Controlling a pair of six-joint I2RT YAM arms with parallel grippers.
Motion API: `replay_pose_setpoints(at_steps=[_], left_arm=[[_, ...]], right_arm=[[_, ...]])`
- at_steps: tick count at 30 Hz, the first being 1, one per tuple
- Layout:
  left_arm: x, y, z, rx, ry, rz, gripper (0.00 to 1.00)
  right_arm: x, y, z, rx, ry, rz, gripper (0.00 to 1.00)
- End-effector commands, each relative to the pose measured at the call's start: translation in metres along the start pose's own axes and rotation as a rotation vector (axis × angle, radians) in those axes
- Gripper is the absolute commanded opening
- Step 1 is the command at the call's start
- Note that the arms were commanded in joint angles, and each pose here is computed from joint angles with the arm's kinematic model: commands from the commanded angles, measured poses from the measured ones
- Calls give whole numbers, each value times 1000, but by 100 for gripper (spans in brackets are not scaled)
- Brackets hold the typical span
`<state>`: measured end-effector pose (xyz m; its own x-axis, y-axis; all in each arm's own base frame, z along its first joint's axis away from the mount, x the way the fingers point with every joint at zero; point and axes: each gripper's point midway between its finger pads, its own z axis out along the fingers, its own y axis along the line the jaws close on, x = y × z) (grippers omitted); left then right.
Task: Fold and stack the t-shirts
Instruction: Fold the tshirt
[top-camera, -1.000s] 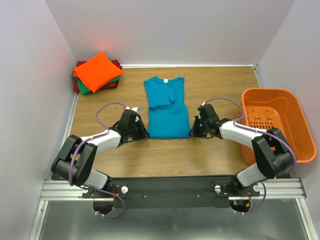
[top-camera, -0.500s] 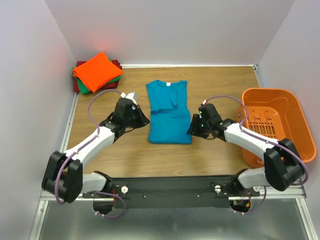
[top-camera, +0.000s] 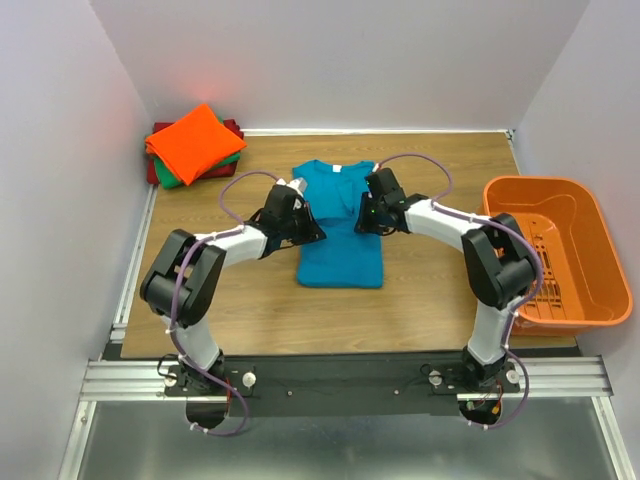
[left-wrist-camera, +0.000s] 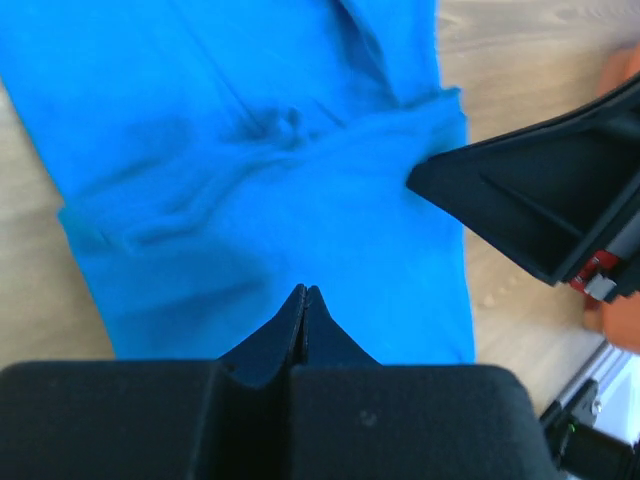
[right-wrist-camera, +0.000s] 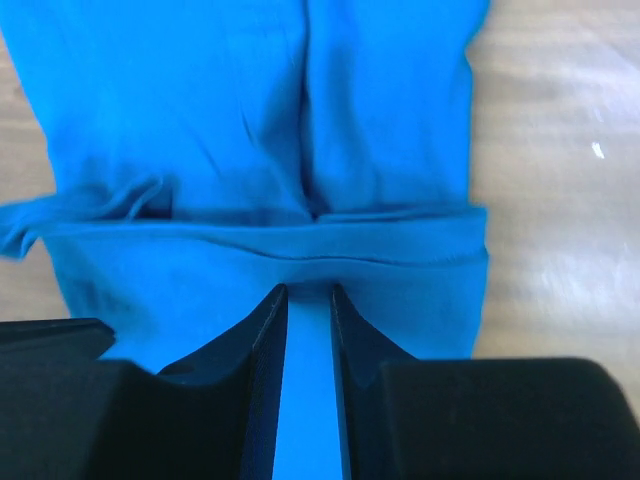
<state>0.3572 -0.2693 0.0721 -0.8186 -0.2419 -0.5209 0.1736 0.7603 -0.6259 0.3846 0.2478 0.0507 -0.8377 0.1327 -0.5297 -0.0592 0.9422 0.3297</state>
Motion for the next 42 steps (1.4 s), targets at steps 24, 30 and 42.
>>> replay_pose_setpoints(at_steps=[24, 30, 42], left_arm=[[-60, 33, 4, 1, -122, -139, 1], [-71, 1, 12, 52, -111, -114, 2], [-37, 106, 48, -215, -116, -272, 1]], right_arm=[[-3, 0, 51, -51, 96, 78, 30], [-6, -1, 50, -39, 83, 93, 30], [4, -6, 52, -31, 85, 137, 30]])
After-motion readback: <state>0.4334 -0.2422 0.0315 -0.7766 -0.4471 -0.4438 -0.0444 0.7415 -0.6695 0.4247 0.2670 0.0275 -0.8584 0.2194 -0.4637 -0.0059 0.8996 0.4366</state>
